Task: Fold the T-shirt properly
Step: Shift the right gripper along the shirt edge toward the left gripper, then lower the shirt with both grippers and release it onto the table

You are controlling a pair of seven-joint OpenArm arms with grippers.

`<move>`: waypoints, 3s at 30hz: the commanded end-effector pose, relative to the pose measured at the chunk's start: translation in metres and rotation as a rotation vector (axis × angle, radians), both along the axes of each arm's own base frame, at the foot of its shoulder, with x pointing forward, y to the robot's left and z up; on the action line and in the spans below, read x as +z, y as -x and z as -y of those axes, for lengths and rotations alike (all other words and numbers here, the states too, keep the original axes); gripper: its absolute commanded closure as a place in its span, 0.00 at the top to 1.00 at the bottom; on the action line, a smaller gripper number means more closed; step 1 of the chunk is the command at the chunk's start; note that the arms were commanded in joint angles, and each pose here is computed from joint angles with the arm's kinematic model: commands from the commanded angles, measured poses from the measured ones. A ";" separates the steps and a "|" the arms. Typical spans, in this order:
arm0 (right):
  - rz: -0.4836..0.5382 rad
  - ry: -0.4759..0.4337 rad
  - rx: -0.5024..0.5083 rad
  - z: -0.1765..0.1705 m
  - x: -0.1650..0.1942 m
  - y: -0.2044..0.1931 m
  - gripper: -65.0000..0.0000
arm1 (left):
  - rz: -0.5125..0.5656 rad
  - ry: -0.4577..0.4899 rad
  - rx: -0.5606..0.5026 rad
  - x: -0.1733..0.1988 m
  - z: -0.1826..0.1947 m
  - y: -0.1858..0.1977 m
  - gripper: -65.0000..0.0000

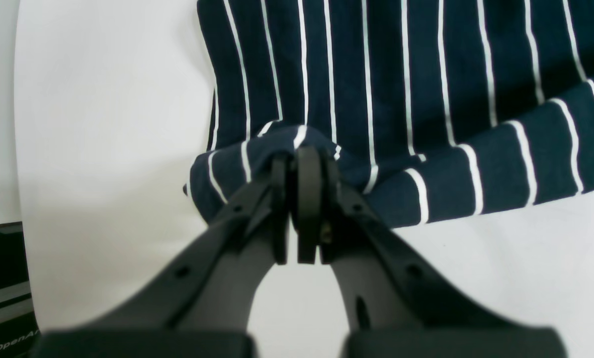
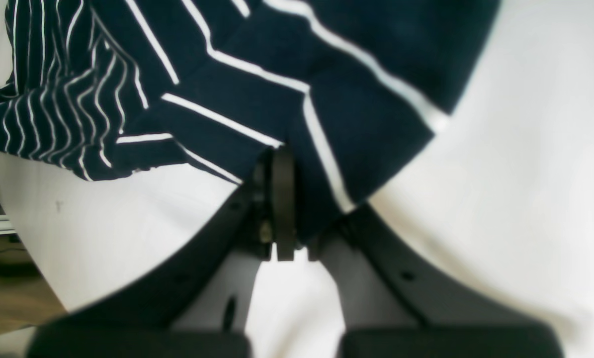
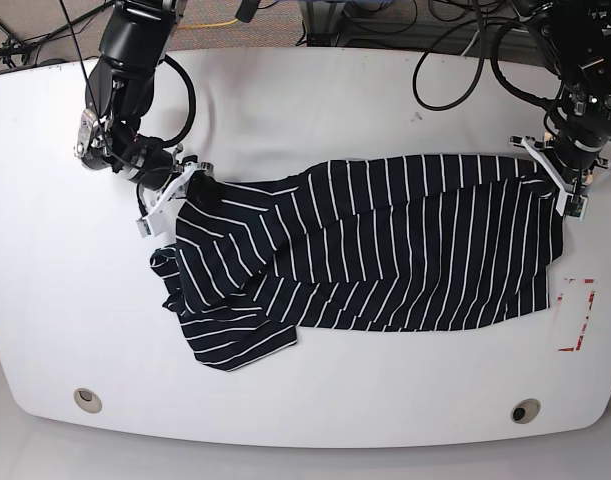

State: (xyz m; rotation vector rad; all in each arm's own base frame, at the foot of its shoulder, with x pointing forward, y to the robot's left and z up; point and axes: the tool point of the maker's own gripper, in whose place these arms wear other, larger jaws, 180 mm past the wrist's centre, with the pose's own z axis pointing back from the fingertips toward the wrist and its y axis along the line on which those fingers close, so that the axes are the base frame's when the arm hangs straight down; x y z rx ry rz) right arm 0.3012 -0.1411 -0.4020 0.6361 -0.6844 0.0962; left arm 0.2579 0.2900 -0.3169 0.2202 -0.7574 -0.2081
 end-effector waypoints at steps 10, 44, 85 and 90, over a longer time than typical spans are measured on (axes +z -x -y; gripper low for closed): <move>0.136 0.165 0.072 0.001 0.049 0.065 0.00 | -0.025 -0.006 -0.012 -0.006 0.001 0.017 0.00; 0.527 0.313 0.004 0.061 0.181 -0.071 0.00 | 0.512 0.062 -0.071 0.150 0.044 -0.130 0.00; 0.911 0.717 0.041 0.113 0.445 -0.155 0.00 | 0.895 -0.186 -0.057 0.419 0.022 -0.172 0.00; 0.797 0.655 0.065 0.108 0.370 -0.148 0.00 | 0.717 -0.176 -0.094 0.329 0.034 -0.177 0.00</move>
